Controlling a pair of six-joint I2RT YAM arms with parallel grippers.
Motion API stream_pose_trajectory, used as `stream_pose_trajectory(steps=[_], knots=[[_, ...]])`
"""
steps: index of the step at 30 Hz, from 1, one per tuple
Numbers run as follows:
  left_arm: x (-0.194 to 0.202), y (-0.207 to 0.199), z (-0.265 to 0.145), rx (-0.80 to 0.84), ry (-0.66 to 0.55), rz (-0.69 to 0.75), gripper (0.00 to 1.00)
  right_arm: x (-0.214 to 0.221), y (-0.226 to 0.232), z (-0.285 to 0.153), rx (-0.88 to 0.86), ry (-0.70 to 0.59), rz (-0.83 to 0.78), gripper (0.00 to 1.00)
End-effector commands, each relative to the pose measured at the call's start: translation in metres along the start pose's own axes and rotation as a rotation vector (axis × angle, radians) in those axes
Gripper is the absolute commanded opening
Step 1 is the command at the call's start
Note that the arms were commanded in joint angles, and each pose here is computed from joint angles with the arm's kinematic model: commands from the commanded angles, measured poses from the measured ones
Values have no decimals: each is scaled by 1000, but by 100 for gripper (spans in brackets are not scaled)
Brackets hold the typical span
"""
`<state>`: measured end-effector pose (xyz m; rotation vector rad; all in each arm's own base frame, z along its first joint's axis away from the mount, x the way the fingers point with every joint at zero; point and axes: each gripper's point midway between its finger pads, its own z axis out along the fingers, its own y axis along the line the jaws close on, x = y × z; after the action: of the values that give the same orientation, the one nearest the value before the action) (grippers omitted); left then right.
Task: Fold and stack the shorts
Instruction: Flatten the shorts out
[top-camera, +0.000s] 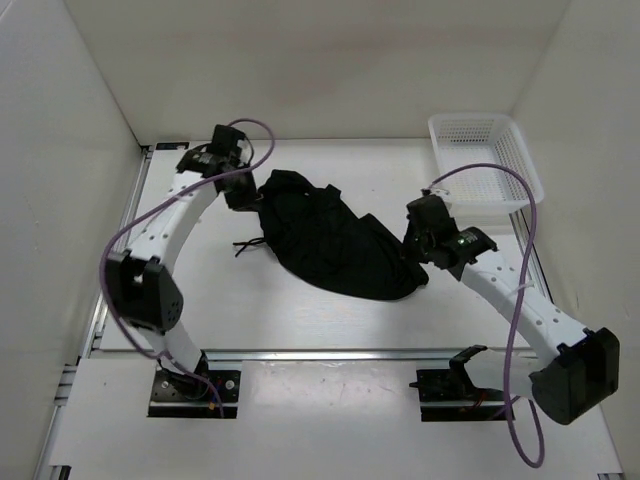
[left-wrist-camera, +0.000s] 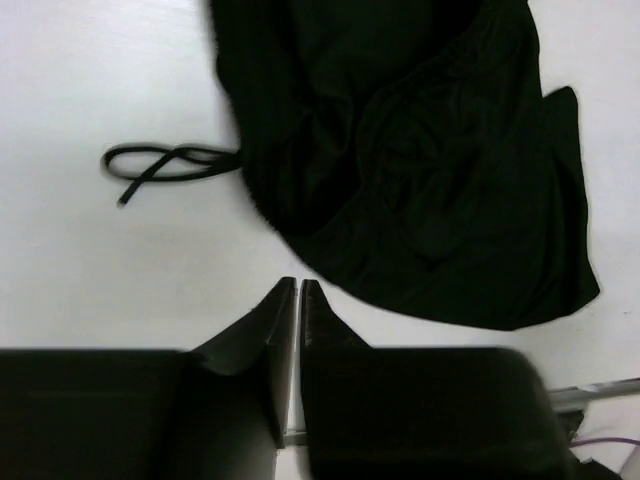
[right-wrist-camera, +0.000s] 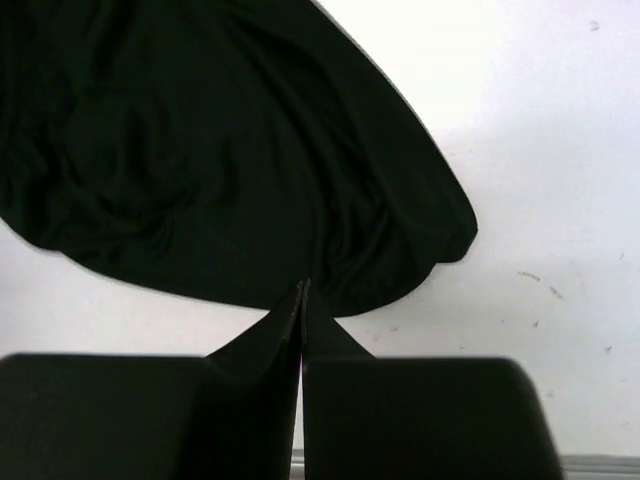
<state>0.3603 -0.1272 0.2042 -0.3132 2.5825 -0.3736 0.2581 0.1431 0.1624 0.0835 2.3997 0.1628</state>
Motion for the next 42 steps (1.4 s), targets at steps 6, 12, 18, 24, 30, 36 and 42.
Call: stream_pose_trajectory(steps=[6,12,18,24,30,36,42], knots=[[21,-53,75,-40,133,164,90,46,-32,28,-176,325,379,73],[55,-52,112,-14,275,184,83,70,-41,40,-219,445,503,89],[84,-50,120,16,364,178,10,87,-38,60,-218,514,566,80],[66,-55,88,31,275,189,10,74,-37,86,-186,498,520,58],[20,-61,43,77,147,163,10,61,-35,114,-134,508,473,10],[-80,-66,-17,161,-84,113,10,-109,-11,109,-233,219,438,0],[-166,-71,-114,315,-387,66,10,-243,13,34,-334,-65,363,0]])
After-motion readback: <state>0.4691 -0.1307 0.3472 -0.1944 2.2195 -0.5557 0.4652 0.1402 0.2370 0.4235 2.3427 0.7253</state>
